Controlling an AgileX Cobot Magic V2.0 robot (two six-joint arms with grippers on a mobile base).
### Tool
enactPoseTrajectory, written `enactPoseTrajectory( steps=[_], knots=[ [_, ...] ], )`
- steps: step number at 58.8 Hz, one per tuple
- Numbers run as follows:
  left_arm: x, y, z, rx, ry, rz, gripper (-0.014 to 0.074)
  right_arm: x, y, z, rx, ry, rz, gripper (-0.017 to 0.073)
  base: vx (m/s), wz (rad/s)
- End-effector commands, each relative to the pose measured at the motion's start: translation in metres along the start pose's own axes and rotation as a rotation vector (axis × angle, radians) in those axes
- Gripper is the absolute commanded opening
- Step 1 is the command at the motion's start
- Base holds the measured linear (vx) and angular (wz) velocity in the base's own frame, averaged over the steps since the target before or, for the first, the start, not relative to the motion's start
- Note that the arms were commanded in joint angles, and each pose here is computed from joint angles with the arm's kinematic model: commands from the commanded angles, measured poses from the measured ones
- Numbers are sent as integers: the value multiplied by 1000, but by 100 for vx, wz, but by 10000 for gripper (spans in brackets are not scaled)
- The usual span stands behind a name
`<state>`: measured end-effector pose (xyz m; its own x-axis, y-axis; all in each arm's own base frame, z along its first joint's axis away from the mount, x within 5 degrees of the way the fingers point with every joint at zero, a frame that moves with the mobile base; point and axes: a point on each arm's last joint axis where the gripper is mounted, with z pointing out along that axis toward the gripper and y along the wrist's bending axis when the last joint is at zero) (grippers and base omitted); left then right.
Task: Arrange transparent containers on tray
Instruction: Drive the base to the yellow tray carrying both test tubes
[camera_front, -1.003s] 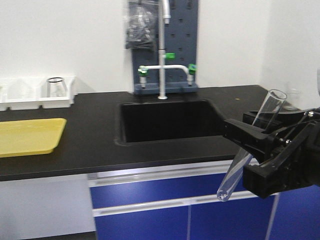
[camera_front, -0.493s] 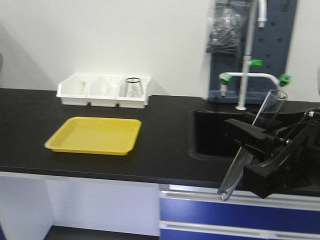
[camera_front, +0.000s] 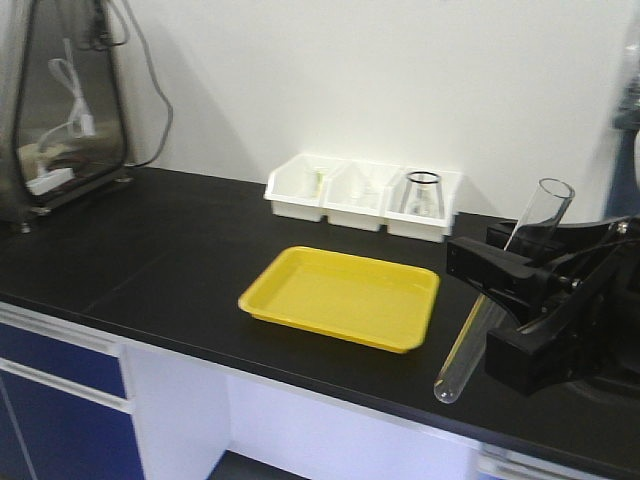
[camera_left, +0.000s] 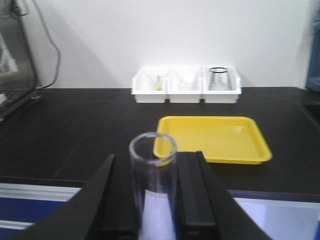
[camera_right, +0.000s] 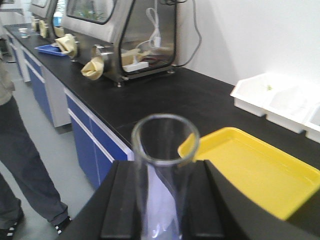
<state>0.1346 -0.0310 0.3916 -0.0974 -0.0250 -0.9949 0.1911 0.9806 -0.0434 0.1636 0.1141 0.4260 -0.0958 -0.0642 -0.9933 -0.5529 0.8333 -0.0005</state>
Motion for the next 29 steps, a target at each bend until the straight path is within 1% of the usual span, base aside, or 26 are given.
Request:
enactPoseTrajectory(
  steps=[1, 16, 29],
  knots=[
    [-18, -4, -4, 36, -106, -4, 129, -21, 1, -8, -10, -130, -12, 159, 23, 44],
    [-18, -4, -4, 36, -106, -4, 129, -21, 1, -8, -10, -130, -12, 159, 24, 36],
    [-18, -4, -4, 35, -106, -4, 129, -21, 1, -8, -10, -130, -12, 159, 25, 14]
  ],
)
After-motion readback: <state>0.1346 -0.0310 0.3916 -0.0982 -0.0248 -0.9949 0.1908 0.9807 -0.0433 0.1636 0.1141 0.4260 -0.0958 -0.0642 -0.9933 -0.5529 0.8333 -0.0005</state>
